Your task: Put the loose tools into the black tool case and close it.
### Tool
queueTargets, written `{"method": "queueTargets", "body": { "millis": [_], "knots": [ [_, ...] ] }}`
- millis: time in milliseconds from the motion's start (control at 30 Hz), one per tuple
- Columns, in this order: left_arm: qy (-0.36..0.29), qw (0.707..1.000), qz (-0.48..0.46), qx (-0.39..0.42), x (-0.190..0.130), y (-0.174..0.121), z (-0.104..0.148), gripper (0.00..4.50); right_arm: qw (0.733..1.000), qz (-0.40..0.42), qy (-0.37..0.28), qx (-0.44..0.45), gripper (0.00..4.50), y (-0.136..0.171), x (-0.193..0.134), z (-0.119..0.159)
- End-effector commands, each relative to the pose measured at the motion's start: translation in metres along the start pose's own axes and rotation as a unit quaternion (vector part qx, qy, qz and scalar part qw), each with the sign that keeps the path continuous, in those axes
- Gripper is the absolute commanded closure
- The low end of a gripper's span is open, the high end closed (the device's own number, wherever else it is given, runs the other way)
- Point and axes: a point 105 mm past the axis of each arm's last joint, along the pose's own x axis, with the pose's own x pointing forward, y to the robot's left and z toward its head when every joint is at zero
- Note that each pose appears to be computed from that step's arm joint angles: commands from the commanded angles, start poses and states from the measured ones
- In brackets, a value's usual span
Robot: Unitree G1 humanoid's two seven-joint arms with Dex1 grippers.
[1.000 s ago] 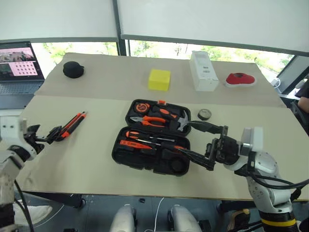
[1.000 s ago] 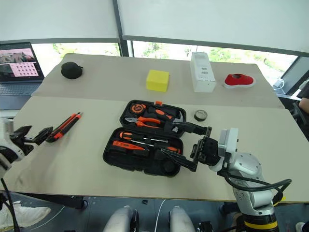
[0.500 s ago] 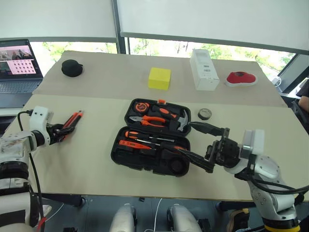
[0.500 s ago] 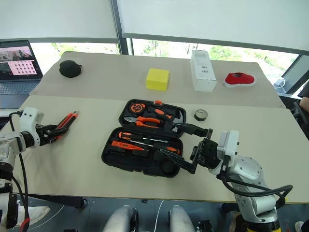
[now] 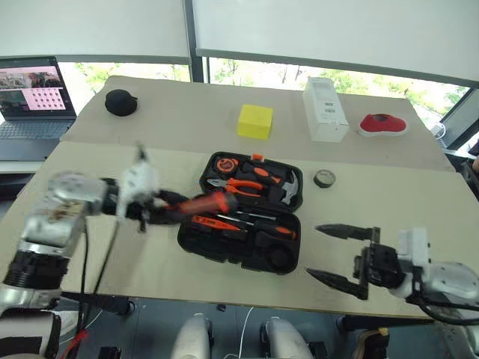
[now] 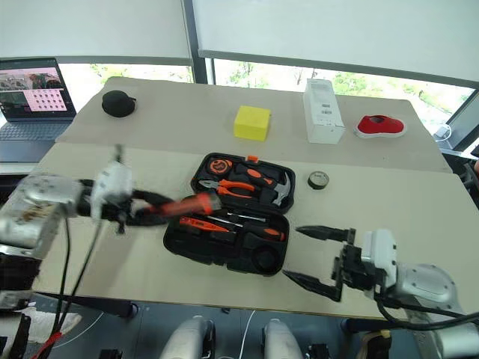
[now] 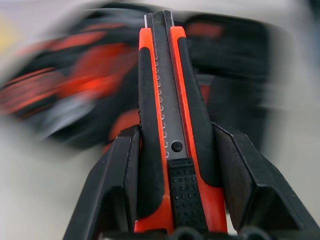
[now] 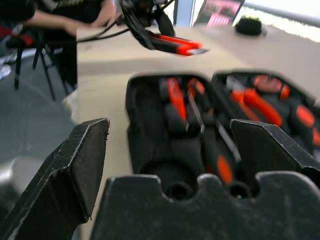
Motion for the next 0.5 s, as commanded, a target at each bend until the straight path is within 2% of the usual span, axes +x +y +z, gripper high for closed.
{"method": "queueTargets", "body": {
  "millis": [33, 167, 500],
  "knots": [
    [0.052, 0.997, -0.029, 0.05, 0.016, -0.003, 0.0, 2.75, 1.0, 0.0, -0.008, -0.028, 0.0, -0.002, -0.003, 0.011],
    [0.088, 0.993, -0.037, 0.067, 0.027, 0.0, -0.012, 2.75, 0.999, -0.006, -0.015, -0.027, 0.0, 0.001, 0.001, 0.014],
    [0.097, 0.991, -0.051, 0.078, 0.039, 0.009, -0.013, 2.75, 0.999, -0.026, -0.031, -0.019, 0.0, 0.002, 0.007, 0.018]
  ]
}}
